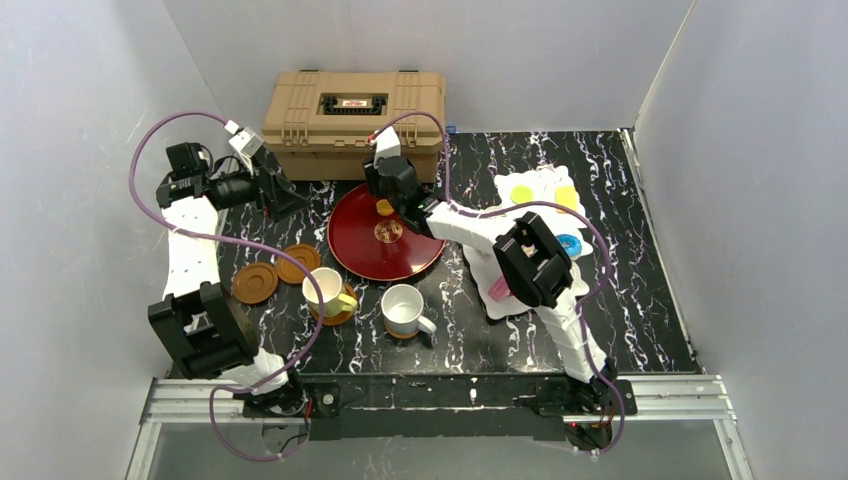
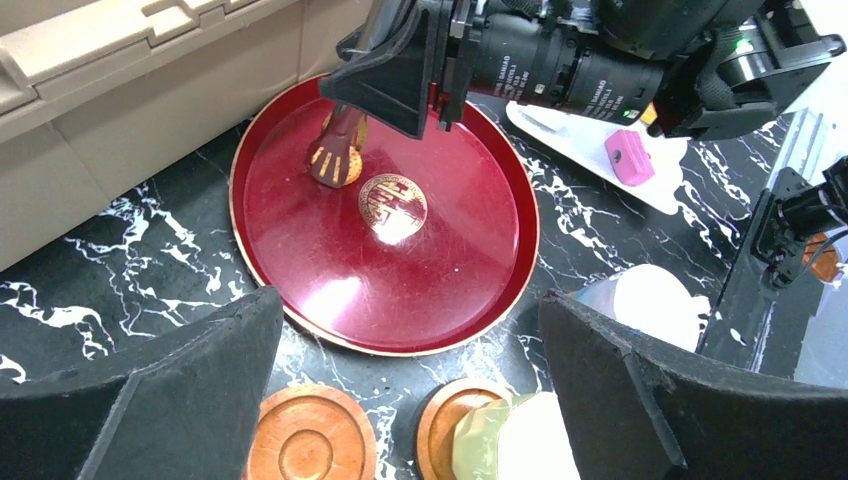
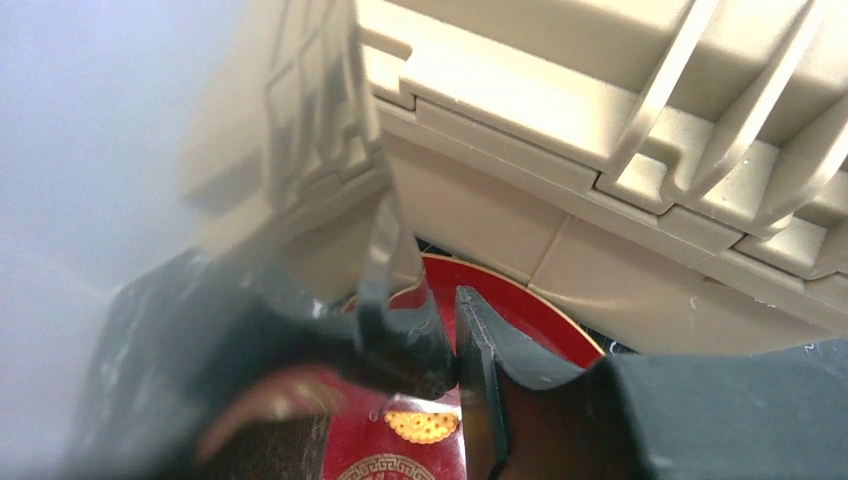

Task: Serve the afternoon tea
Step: Pick up the desert from the tray, then place the desert on the desert table.

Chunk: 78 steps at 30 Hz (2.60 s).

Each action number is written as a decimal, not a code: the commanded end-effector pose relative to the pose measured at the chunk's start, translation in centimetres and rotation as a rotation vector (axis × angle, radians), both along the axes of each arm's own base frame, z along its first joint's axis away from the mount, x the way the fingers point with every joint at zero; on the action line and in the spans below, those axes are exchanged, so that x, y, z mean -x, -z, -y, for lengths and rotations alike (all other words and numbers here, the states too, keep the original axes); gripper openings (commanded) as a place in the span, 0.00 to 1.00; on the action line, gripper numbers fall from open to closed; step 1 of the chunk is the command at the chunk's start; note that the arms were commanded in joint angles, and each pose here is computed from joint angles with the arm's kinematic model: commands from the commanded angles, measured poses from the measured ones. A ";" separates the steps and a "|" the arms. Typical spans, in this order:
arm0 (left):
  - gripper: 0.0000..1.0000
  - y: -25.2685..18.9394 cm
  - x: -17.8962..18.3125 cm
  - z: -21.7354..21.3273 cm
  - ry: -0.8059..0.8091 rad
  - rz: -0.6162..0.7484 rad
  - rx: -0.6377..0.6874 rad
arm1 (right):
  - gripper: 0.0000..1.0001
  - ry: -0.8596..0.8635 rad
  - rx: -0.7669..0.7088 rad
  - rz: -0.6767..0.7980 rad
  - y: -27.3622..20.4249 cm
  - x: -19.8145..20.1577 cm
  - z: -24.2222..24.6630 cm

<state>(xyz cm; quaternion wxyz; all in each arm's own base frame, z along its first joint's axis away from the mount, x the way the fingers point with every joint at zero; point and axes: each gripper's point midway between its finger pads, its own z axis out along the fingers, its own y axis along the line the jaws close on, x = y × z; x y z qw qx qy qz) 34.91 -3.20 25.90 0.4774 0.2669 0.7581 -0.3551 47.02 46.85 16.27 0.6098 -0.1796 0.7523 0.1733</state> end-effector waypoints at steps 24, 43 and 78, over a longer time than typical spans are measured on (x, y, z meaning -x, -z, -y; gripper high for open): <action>0.98 -1.1 0.6 0.0 -0.008 0.003 0.009 | 0.39 -0.126 -0.100 0.167 -26.7 12.9 10.0; 0.98 -1.2 0.7 0.0 -0.006 0.007 0.010 | 0.43 0.061 -0.020 0.088 -29.6 20.8 25.2; 0.98 -1.4 0.9 0.1 -0.008 0.007 0.011 | 0.51 0.264 0.115 0.141 -27.2 20.0 30.1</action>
